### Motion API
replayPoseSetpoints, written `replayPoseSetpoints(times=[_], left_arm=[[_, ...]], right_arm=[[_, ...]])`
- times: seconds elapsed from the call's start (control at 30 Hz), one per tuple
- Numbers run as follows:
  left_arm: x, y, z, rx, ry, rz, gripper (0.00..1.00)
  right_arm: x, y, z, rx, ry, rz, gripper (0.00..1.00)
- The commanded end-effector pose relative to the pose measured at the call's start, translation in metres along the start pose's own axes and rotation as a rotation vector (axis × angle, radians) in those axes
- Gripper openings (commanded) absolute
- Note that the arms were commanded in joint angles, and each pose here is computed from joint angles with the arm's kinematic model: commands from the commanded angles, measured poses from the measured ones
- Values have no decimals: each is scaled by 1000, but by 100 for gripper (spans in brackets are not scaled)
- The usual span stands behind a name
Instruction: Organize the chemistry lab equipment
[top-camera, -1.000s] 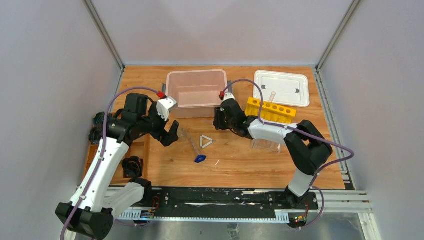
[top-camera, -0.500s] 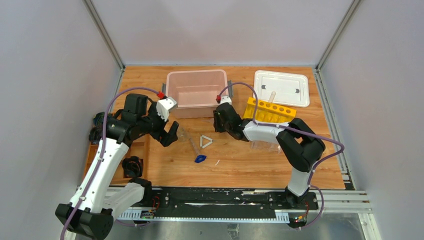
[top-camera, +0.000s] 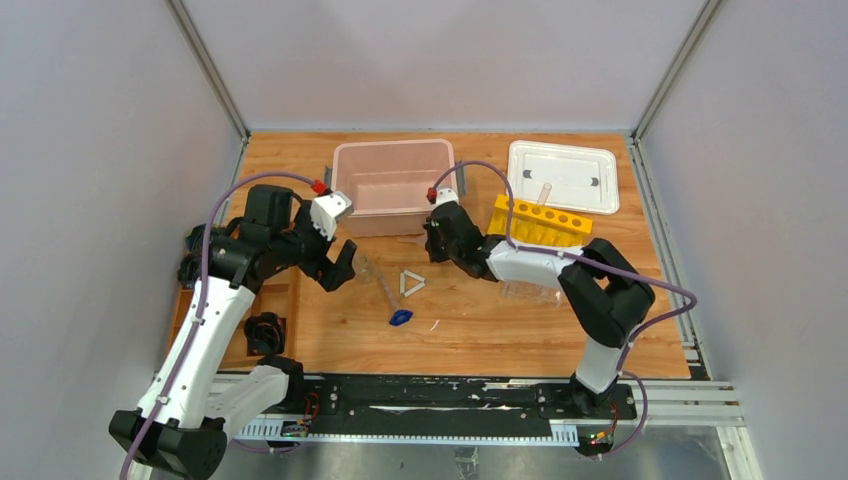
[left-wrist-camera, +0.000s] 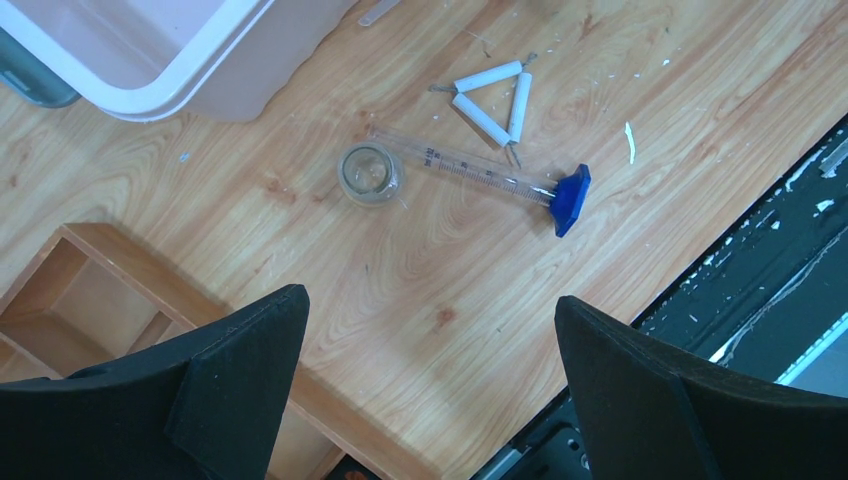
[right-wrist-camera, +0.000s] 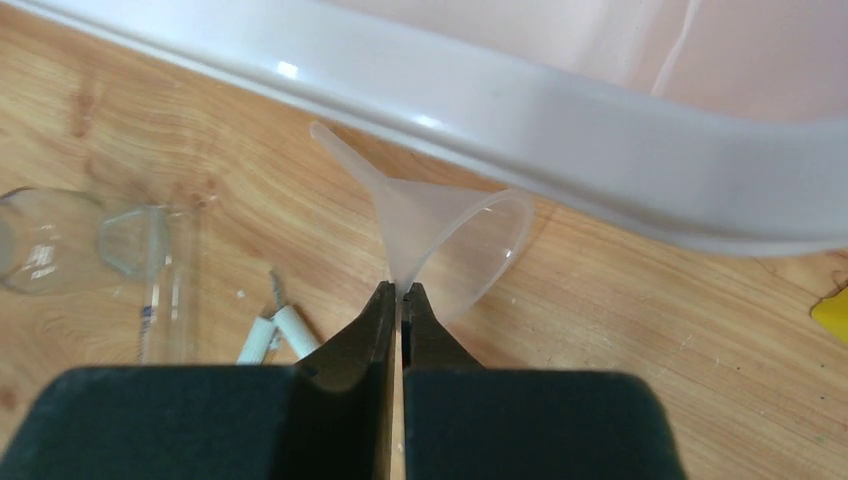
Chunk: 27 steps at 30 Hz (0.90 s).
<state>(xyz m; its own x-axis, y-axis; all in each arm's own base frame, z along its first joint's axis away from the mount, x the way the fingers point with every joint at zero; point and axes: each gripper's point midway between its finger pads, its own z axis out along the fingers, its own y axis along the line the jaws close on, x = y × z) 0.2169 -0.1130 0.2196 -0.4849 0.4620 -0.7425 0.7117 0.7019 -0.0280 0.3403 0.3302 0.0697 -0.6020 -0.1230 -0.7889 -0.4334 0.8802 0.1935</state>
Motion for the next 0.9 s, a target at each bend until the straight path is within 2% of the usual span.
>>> replayPoseSetpoints(times=[0.0,0.3,0.5,0.63,0.87], left_arm=[[-13,0,-10,-17,-39,29,100],[-3,3,-3,-14,0,42,100],[-3,5,1,-8,13,35,100],[-4,3,1,-1,7,30,100],[0,7,-1,-28,15,52,100]], right_arm=[[-23,20,-32,-72,-41,-27,0],[-22,47,-121,-258,69,16,0],[-78,45,-160,-237,-34,7,0],[-117,39,-149,-182,-49,-4,0],[-150,13,-76,-66,86,42,0]])
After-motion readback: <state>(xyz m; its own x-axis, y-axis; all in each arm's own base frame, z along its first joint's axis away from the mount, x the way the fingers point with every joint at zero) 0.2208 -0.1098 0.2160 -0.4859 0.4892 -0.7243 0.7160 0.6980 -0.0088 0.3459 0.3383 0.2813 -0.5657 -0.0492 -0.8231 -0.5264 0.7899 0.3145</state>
